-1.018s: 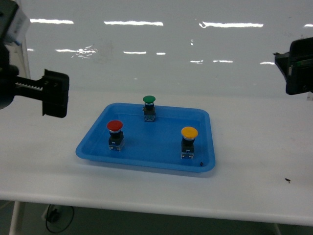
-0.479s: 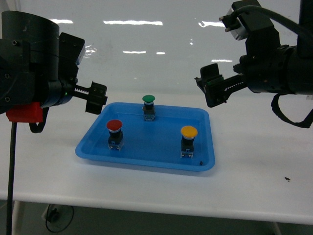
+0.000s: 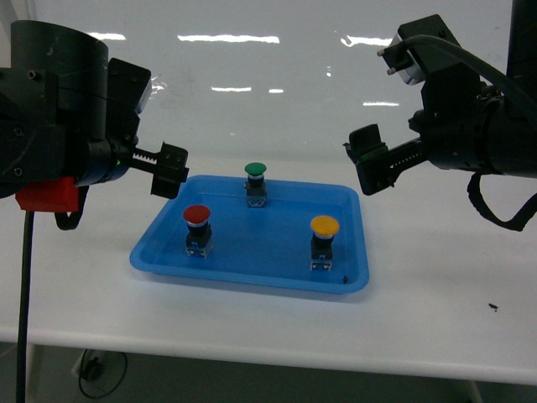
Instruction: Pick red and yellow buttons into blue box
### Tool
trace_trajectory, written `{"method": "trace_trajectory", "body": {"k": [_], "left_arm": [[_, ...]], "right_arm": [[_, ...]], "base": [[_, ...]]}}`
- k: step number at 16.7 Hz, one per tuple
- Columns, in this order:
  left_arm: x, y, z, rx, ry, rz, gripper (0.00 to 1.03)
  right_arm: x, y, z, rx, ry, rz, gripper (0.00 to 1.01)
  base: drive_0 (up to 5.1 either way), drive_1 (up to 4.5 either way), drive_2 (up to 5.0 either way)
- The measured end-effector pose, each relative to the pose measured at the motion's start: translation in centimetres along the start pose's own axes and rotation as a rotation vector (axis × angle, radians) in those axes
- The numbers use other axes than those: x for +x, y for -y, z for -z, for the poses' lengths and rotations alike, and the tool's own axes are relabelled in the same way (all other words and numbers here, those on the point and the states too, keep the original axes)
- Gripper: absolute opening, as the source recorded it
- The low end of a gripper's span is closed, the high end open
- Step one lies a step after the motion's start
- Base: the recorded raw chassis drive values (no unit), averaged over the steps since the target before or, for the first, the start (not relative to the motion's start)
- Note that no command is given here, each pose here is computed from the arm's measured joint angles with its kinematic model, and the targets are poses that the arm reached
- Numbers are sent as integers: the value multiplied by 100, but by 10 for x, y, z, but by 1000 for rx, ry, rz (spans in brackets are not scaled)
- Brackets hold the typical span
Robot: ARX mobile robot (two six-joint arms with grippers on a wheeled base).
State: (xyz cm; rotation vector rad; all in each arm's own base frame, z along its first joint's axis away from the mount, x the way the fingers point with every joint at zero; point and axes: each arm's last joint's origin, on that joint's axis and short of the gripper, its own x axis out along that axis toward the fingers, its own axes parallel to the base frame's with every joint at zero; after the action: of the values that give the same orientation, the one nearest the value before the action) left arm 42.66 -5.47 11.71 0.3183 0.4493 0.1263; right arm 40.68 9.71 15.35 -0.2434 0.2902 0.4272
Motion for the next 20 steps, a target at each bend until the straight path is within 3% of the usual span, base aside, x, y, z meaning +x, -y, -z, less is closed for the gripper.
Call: {"method": "trace_trajectory", "body": {"k": [2,3,4,7,10,15,20], "left_arm": [[0,-1,0,-1,-1,-2,98],[0,-1,0,-2,0,-4,98],[0,-1,0,-2,0,-3,98],[0,0,0,-1,0,-1,98],[0,0,0,-1,0,-1,98],[0,0,0,-1,0,-1,98],[0,0,0,-1,-1,-1,98]], "right_arm": [[3,11,17,23,-42,-7,98],[8,13,31,39,-83,-30,98],[12,10,36,35,-86,-55,98],[25,-8,33,-2,-82,-137,98],[38,-22,34,-33,-95,-174,98],[52,-22,40,-76,-118,-166,98],[50,-26,43,-79,-102,-177,98]], "base": [[0,0,0],[0,0,0],[0,0,0],[0,0,0],[0,0,0],[0,0,0],[0,0,0]]}}
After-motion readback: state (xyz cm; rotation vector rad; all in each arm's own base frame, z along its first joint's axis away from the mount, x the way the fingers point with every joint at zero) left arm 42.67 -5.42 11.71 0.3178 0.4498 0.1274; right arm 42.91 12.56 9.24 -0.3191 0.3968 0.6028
